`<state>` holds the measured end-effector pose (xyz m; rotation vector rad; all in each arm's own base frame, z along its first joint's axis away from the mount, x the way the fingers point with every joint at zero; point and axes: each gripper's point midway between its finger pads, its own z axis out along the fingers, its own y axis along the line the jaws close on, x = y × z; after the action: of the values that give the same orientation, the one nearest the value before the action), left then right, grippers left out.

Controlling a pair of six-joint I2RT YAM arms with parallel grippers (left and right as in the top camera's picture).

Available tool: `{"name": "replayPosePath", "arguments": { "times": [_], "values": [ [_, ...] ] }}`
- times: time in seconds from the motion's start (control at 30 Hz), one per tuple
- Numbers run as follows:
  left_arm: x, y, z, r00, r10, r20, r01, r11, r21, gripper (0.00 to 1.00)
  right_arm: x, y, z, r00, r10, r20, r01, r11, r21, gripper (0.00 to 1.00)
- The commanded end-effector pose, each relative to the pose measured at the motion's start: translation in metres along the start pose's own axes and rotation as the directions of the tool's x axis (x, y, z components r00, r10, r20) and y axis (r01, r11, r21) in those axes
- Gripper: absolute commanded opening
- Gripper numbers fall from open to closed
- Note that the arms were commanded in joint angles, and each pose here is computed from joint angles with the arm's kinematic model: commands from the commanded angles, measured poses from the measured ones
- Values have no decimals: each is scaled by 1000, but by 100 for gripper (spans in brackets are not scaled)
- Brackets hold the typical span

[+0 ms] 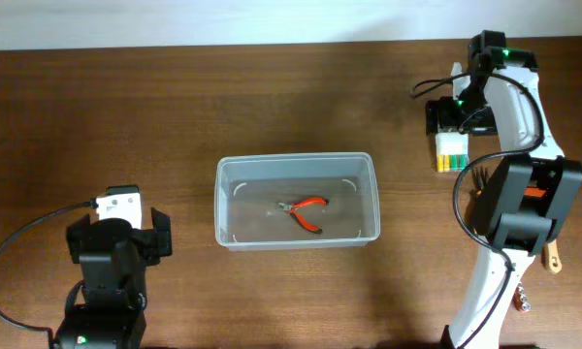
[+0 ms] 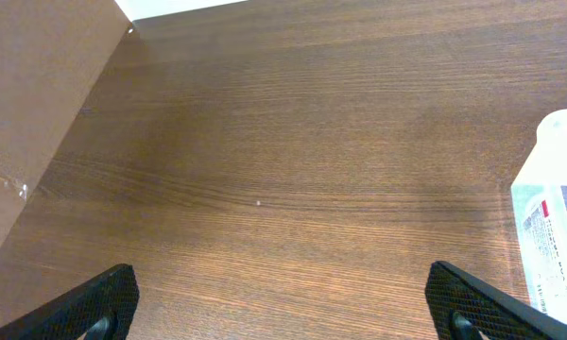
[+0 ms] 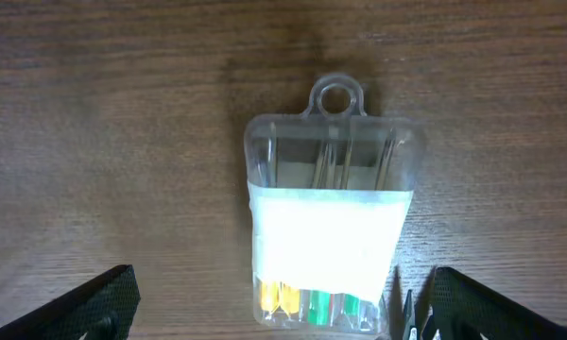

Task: Pack container
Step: 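Lift the right gripper and move it right over the clear hanging box, then lower the right gripper and close it on the clear hanging box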

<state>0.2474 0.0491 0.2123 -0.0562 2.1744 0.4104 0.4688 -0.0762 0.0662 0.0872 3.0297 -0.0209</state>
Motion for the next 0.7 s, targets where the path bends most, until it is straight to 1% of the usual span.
{"name": "replayPosePath", "arguments": {
  "times": [0.0,0.53,0.67],
  "values": [
    [-8,2,-4,1000,11,19,-11,1000,-5,99,0,-1,10,1000,12,-9,-12,1000,-6,99],
    [-8,2,-4,1000,11,19,-11,1000,-5,99,2,-4,30,999,22,-40,-22,1000,10,99],
    [-8,2,-4,1000,11,19,-11,1000,-5,99,2,-6,31,998,46,-41,-46,999,19,99]
  ]
}}
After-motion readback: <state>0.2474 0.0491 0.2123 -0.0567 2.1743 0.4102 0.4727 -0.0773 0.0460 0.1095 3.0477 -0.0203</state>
